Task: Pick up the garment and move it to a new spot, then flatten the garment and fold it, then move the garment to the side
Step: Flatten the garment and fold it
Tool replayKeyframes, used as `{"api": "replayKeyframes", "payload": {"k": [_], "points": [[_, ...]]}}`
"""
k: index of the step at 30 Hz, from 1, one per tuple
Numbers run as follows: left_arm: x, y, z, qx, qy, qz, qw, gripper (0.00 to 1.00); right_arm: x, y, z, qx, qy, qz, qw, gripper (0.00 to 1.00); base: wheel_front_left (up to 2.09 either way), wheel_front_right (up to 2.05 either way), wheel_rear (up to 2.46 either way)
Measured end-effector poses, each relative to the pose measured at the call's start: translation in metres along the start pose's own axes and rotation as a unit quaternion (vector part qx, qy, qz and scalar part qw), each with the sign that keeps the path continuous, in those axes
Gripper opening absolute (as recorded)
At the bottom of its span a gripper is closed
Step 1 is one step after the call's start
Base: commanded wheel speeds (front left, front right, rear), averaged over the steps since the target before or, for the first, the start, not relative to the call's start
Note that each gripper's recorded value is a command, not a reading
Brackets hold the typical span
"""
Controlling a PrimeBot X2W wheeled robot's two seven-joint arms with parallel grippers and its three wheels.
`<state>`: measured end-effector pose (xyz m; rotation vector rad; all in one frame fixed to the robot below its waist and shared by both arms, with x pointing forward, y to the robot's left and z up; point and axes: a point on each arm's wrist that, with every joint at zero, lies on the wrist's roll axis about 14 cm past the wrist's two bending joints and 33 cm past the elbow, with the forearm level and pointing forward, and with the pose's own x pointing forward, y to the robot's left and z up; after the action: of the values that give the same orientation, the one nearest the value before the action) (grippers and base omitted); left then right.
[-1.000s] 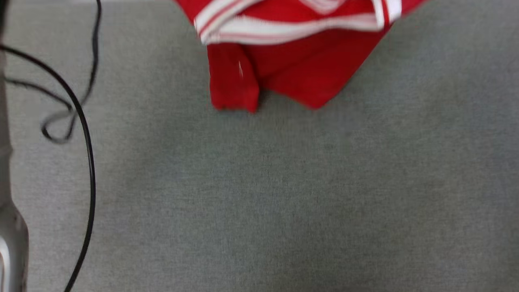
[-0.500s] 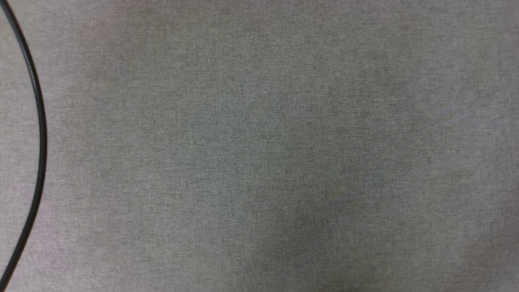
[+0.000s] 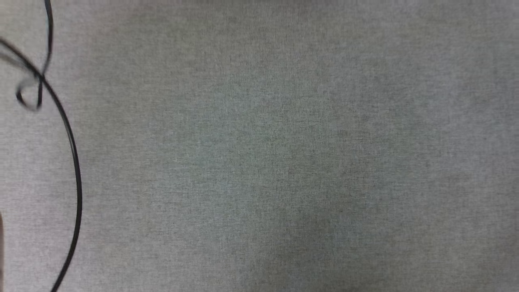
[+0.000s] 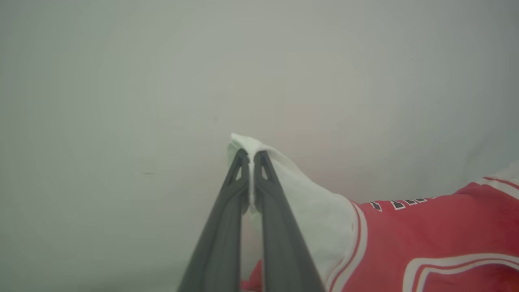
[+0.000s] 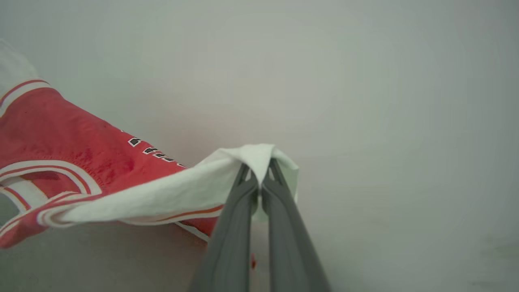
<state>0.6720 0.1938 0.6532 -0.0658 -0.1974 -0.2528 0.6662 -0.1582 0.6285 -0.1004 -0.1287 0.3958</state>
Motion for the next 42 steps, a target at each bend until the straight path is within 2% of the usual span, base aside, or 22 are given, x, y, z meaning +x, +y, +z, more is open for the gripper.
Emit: {"api": "replayKeyframes", "payload": {"k": [3, 15, 29, 32, 42], "points": [[-0.024, 0.006, -0.021, -0.017, 0.018, 0.011, 1.000, 0.00, -0.019, 0.014, -0.027, 0.016, 0.027, 0.013, 0.999, 0.00, 0.00, 0.00, 0.00], [-0.155, 0.005, -0.085, -0.069, 0.096, 0.076, 0.990, 0.00, -0.126, 0.048, -0.084, 0.062, 0.108, 0.028, 0.992, 0.00, 0.00, 0.00, 0.00], [-0.305, -0.017, -0.112, -0.112, 0.189, 0.132, 0.967, 0.00, -0.267, 0.078, -0.124, 0.132, 0.191, -0.009, 0.973, 0.00, 0.00, 0.00, 0.00], [-0.340, -0.021, -0.117, -0.124, 0.210, 0.149, 0.958, 0.00, -0.310, 0.089, -0.143, 0.156, 0.221, -0.026, 0.962, 0.00, 0.00, 0.00, 0.00], [-0.412, -0.023, -0.139, -0.151, 0.260, 0.202, 0.932, 0.00, -0.392, 0.111, -0.182, 0.204, 0.310, -0.062, 0.927, 0.00, 0.00, 0.00, 0.00]]}}
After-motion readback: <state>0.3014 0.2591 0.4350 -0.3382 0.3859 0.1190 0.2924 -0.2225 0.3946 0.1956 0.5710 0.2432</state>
